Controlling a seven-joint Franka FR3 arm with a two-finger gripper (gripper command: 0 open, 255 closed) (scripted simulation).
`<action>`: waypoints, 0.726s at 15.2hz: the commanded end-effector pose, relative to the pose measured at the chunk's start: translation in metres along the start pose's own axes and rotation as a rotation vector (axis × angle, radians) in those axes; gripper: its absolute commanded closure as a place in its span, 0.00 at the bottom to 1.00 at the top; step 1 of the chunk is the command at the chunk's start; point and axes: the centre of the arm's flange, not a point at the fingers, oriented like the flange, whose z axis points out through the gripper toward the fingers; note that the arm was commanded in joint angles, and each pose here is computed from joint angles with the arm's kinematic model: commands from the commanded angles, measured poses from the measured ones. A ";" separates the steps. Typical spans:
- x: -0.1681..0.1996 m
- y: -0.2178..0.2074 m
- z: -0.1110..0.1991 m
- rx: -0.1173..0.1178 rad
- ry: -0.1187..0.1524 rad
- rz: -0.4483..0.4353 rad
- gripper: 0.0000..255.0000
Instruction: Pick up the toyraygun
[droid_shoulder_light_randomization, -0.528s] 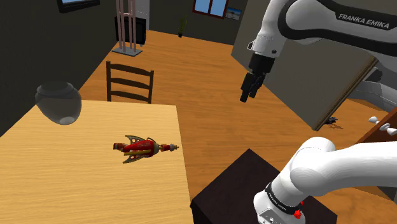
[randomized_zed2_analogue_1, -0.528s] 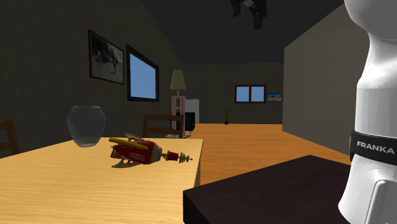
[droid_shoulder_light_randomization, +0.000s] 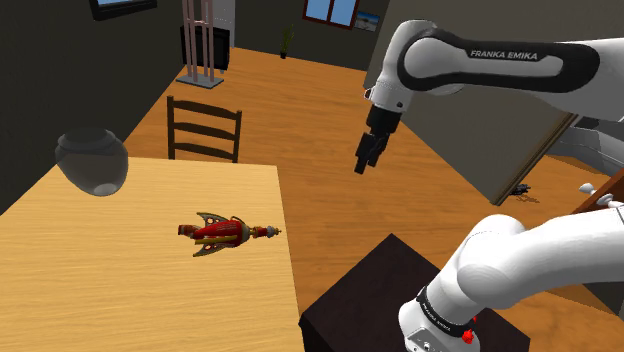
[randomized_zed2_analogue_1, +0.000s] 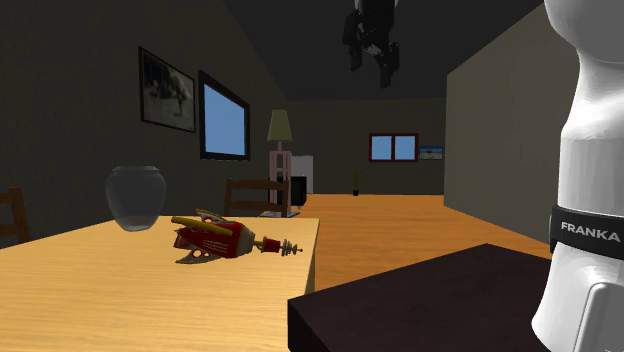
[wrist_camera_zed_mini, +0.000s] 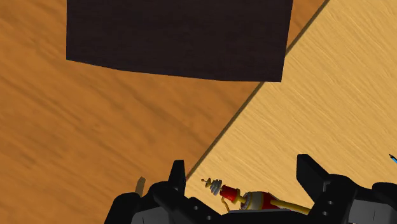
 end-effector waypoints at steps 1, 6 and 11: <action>0.018 0.005 0.019 0.015 0.001 -0.023 0.00; 0.061 0.018 0.069 0.054 0.000 -0.081 0.00; 0.104 0.026 0.120 0.093 -0.001 -0.138 0.00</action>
